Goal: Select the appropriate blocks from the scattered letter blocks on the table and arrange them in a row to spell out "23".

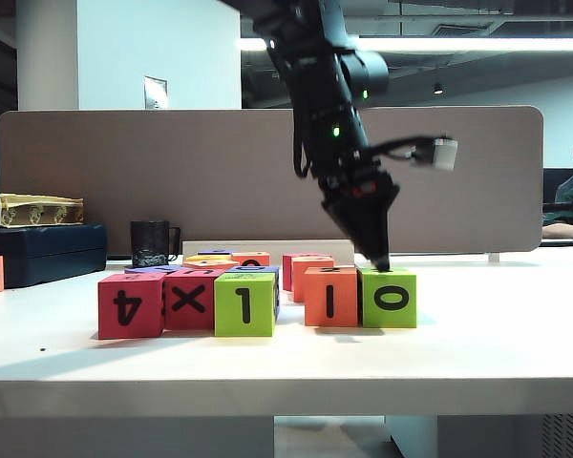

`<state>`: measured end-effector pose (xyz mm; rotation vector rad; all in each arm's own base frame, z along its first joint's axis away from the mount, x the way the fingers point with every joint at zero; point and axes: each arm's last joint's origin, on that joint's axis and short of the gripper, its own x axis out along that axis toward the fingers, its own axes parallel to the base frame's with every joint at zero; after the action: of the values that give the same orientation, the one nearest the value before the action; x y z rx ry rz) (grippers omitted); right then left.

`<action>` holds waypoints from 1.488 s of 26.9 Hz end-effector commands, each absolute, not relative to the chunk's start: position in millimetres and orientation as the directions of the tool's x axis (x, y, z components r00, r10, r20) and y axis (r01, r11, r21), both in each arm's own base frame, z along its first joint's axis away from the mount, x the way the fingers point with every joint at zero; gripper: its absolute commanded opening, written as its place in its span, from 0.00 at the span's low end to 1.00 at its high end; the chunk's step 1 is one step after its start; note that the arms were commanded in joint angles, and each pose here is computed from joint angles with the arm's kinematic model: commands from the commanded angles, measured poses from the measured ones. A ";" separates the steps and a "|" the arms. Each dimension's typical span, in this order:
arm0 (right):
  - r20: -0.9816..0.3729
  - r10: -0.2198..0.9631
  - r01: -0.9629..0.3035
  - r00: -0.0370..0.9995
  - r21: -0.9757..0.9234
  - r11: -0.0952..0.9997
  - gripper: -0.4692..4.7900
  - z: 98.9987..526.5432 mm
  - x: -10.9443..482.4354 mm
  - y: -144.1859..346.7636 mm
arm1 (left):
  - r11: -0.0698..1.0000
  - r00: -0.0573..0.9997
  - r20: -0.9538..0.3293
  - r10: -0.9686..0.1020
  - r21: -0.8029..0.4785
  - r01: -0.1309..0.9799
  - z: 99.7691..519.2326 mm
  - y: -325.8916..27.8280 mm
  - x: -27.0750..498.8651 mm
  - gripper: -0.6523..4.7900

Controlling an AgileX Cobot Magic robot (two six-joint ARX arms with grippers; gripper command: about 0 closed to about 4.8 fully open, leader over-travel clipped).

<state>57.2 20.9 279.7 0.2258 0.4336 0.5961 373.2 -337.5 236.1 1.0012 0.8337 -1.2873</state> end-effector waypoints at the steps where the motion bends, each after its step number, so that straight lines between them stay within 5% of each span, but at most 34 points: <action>1: -0.316 0.585 -0.498 0.747 0.318 0.807 0.09 281.9 57.4 20.9 | 0.018 0.161 -0.907 -0.388 0.167 0.986 258.3 -333.9 368.5 0.77; 6: -0.315 0.586 -0.498 0.747 0.318 0.807 0.09 281.9 57.4 20.9 | 0.149 0.243 -0.912 -0.330 0.203 0.968 285.0 -319.7 362.6 0.77; 12: -0.315 0.585 -0.498 0.747 0.318 0.807 0.09 281.9 57.4 20.9 | 0.261 0.123 -0.965 -0.231 0.061 0.964 288.1 -293.5 357.2 0.72; 22: -0.340 0.565 -0.483 0.752 0.299 0.823 0.09 281.0 63.9 21.0 | 0.612 0.152 -0.972 -0.178 0.012 0.791 284.0 -258.6 382.7 0.72; 35: -0.365 0.577 -0.484 0.730 0.319 0.815 0.09 281.3 88.0 24.1 | 0.749 0.124 -0.968 -0.217 -0.084 0.657 297.4 -235.9 378.2 0.71; 40: -0.357 0.579 -0.489 0.733 0.316 0.813 0.09 282.6 100.0 25.5 | 0.769 0.101 -0.941 -0.323 -0.199 0.607 316.3 -236.4 367.4 0.52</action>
<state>96.1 24.9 279.3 0.2151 0.4897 0.5823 371.3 -235.5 312.3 0.3191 1.2829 -0.6840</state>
